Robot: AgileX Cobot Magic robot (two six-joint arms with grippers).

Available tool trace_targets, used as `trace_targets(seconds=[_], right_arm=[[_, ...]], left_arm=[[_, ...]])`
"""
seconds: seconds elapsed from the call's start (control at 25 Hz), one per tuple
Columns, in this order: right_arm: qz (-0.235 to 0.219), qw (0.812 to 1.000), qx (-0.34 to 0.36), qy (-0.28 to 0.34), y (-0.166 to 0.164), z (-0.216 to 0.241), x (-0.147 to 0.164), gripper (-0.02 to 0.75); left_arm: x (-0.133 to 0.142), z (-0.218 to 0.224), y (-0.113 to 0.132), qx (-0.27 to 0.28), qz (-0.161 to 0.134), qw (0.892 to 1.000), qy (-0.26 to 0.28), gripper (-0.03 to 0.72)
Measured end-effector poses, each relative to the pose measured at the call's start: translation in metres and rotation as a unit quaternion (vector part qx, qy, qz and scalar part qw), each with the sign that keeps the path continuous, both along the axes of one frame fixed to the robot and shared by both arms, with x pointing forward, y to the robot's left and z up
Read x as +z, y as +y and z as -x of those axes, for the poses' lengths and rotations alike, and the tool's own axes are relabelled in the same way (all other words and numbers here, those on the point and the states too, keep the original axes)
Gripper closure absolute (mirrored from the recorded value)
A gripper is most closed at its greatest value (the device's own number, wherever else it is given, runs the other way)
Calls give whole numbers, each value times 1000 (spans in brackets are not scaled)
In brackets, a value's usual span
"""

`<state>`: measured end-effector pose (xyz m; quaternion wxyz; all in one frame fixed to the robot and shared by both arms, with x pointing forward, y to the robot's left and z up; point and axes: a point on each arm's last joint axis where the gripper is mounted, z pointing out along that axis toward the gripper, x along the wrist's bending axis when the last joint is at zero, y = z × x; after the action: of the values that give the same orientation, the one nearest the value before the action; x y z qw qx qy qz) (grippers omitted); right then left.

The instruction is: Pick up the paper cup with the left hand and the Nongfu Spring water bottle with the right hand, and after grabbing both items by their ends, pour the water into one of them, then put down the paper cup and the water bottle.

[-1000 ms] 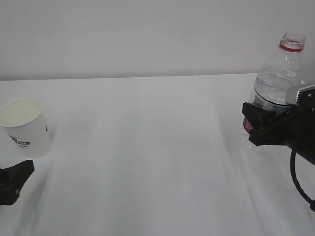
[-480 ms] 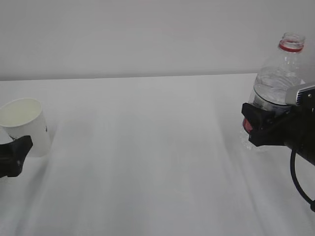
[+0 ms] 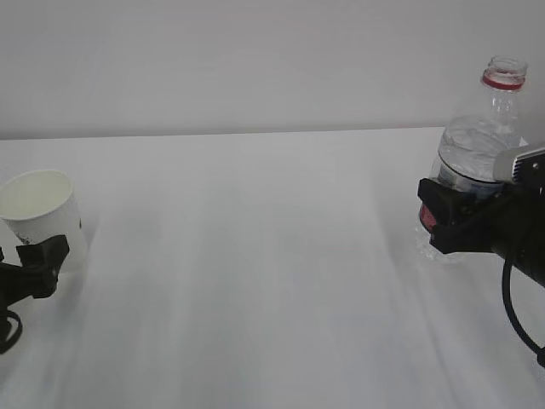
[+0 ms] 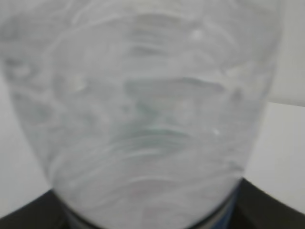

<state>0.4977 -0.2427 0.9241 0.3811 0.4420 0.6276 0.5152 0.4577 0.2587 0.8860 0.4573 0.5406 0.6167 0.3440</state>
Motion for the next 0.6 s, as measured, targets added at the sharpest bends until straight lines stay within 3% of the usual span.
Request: trace_targets(seconds=[0.6], right_arm=[[0, 1000, 1, 0, 0, 0, 0, 310]], left_arm=[[-14, -19, -2, 19, -3, 1000, 12, -3]])
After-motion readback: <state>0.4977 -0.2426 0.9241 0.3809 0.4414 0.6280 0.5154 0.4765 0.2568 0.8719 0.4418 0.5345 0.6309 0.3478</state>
